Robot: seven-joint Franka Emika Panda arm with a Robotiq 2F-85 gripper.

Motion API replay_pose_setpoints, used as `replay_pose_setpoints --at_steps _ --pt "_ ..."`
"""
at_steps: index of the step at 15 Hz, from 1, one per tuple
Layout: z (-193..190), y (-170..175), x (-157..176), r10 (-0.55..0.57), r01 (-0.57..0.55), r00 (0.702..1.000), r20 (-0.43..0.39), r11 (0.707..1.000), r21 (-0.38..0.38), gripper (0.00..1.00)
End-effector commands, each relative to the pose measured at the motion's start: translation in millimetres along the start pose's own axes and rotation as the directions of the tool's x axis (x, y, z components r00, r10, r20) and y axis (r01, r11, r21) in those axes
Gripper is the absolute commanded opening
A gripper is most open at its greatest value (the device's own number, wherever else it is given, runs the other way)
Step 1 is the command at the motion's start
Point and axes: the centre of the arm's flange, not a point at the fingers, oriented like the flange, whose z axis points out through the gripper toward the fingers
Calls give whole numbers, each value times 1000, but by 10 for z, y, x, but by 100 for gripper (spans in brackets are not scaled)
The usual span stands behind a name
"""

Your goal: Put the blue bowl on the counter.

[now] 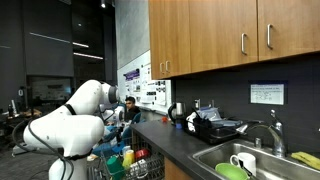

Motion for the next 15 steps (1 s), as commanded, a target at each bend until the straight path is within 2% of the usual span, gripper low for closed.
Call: replay_pose_setpoints --at_steps 1,8,15 --pt "-233 -55 3 7 -7 1000 -24 1000 8 1" --pt "-644 86 20 -7 7 1000 -9 1000 28 1" --pt "-1162 267 1 10 -7 1000 -28 996 88 1"
